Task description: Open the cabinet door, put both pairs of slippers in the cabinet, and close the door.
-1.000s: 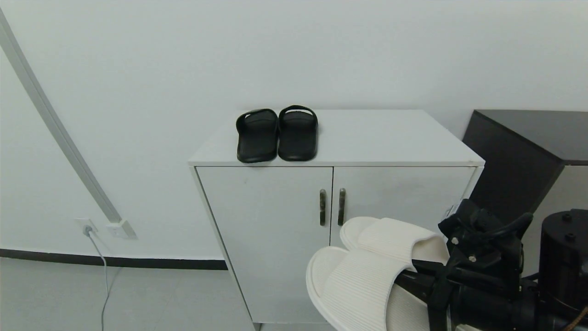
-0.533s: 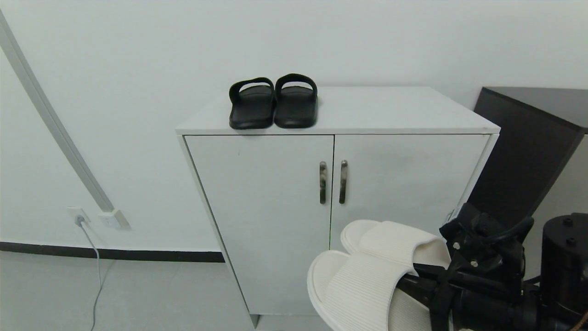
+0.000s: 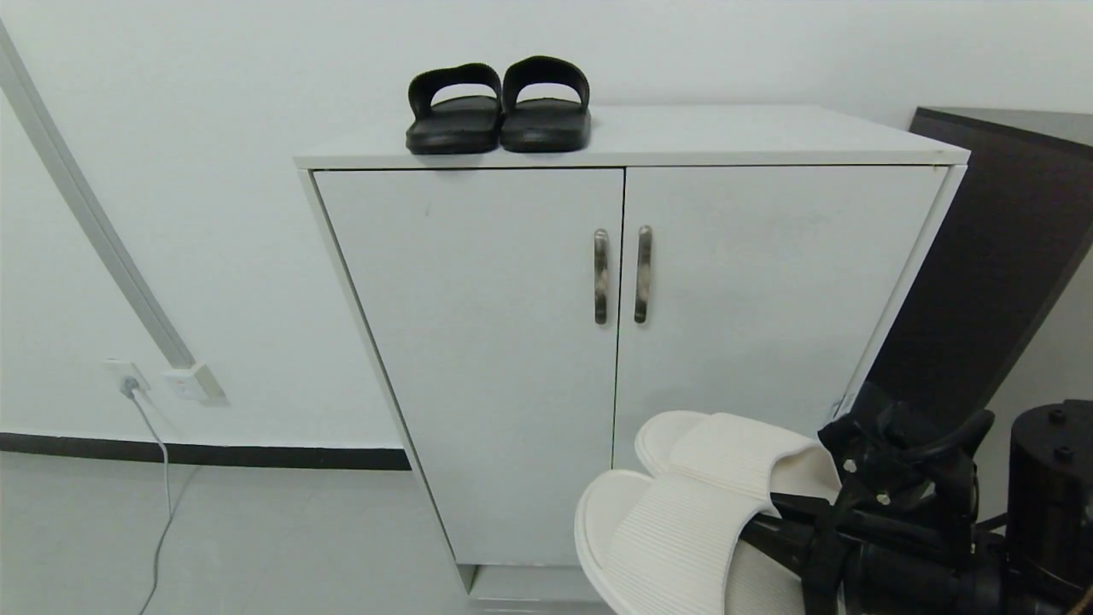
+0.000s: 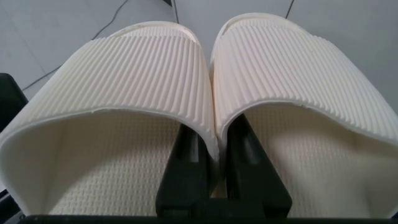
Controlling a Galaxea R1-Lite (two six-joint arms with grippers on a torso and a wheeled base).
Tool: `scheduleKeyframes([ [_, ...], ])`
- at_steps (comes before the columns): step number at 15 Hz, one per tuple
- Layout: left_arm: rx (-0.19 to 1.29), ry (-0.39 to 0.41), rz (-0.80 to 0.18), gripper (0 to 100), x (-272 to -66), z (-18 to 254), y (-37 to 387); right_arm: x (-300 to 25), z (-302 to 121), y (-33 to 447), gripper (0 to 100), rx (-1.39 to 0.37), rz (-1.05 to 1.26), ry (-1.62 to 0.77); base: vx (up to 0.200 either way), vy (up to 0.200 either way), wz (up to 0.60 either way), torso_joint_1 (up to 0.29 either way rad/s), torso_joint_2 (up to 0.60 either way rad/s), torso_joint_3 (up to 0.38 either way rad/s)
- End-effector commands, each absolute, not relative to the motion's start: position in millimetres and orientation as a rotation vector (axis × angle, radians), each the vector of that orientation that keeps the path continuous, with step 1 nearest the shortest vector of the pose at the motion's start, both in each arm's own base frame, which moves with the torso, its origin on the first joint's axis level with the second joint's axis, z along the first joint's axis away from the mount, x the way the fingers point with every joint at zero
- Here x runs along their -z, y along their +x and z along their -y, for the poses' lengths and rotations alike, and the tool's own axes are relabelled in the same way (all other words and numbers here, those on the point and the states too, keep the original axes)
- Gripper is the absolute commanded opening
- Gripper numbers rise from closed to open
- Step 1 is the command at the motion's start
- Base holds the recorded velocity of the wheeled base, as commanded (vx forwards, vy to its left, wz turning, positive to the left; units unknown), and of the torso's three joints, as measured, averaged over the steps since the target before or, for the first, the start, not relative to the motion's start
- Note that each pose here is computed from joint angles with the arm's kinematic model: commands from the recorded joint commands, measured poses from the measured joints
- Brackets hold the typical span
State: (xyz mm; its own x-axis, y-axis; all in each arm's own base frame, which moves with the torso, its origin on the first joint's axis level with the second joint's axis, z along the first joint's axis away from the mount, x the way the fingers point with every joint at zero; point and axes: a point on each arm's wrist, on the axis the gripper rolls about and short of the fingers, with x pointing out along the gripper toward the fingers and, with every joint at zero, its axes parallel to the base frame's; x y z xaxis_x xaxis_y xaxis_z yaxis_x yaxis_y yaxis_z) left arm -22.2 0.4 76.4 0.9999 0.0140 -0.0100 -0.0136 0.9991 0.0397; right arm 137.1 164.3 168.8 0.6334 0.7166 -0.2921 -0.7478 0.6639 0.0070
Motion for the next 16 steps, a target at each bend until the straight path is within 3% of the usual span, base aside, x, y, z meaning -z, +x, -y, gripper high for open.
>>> scheduleKeyframes([
  [1, -0.024, 0.088, -0.023, 100, -90, 0, -20, -169, -164, 137, 0, -0.838, -0.276, -0.117, 0.000, 0.000, 0.00, -0.012, 0.44, 0.427],
  [2, -0.028, 0.087, 0.036, 100, -124, 0, -23, -170, -163, 137, 0, -0.839, -0.268, -0.113, 0.000, 0.000, 0.00, 0.002, 0.34, 0.339],
  [3, -0.016, 0.086, 0.016, 100, -142, 0, -17, -169, -163, 136, 0, -0.840, -0.266, -0.112, 0.000, 0.000, 0.00, 0.002, 0.20, 0.198],
  [6, 0.138, 0.079, -0.105, 100, -168, 3, 12, -168, -163, 136, 0, -0.841, -0.267, -0.114, 0.000, 0.000, 0.00, -0.005, 0.06, 0.050],
  [10, 0.434, 0.050, -0.159, 100, -203, 10, 57, -166, -163, 136, 0, -0.845, -0.275, -0.118, 0.000, 0.000, 0.00, 0.000, 0.00, 0.000],
  [14, 0.647, 0.049, -0.125, 100, -222, 28, 104, -164, -162, 135, 0, -0.847, -0.274, -0.138, 0.000, 0.000, 0.00, 0.000, 0.00, 0.000],
  [16, 0.784, 0.037, -0.112, 100, -228, 51, 127, -164, -161, 135, 0, -0.846, -0.272, -0.139, 0.000, 0.000, 0.00, 0.000, 0.00, 0.000],
])
